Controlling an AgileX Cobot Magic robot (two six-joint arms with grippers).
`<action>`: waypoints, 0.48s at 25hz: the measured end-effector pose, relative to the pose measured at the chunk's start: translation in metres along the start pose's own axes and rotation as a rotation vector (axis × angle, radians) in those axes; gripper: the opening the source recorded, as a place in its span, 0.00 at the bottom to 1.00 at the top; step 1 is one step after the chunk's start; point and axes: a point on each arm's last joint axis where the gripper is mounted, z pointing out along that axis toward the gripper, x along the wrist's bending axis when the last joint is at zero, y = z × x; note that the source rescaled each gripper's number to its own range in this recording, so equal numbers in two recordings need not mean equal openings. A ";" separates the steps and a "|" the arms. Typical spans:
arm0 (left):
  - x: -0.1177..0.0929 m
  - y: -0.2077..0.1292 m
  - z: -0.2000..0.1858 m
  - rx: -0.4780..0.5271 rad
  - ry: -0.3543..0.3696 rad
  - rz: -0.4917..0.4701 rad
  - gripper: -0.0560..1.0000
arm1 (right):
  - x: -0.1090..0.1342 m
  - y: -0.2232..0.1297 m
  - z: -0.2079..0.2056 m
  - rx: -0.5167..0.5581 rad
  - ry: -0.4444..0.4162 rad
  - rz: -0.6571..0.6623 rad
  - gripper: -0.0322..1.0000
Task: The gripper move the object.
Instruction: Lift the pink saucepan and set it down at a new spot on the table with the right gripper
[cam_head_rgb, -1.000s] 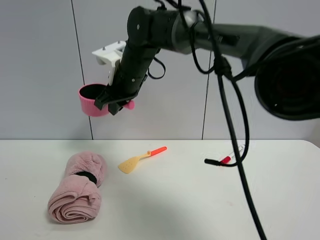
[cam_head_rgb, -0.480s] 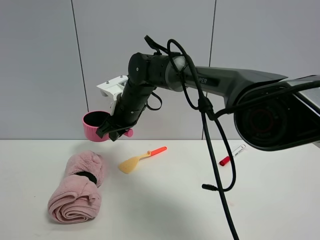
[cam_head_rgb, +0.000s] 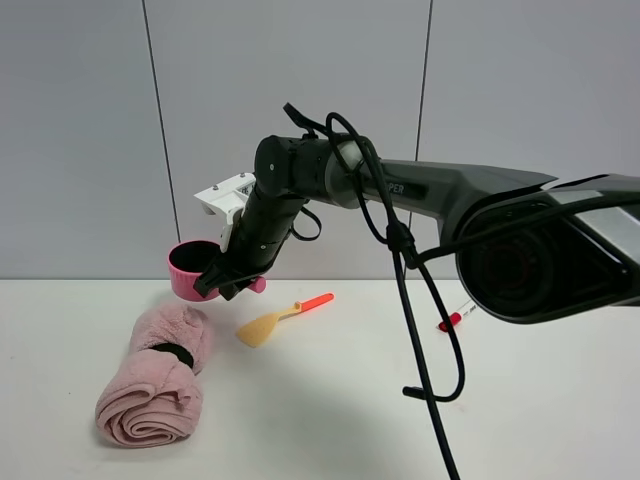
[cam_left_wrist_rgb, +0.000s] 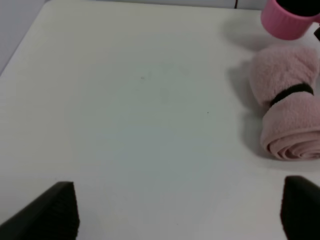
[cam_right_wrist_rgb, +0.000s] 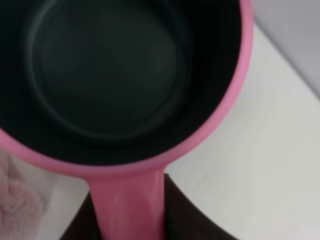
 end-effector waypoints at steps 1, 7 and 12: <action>0.000 0.000 0.000 0.000 0.000 0.000 1.00 | -0.001 0.000 0.000 -0.005 -0.003 0.001 0.03; 0.000 0.000 0.000 0.000 0.000 0.000 1.00 | -0.012 -0.002 -0.001 -0.026 -0.028 0.015 0.03; 0.000 0.000 0.000 0.000 0.000 0.000 1.00 | -0.018 -0.010 0.007 -0.023 -0.036 0.030 0.03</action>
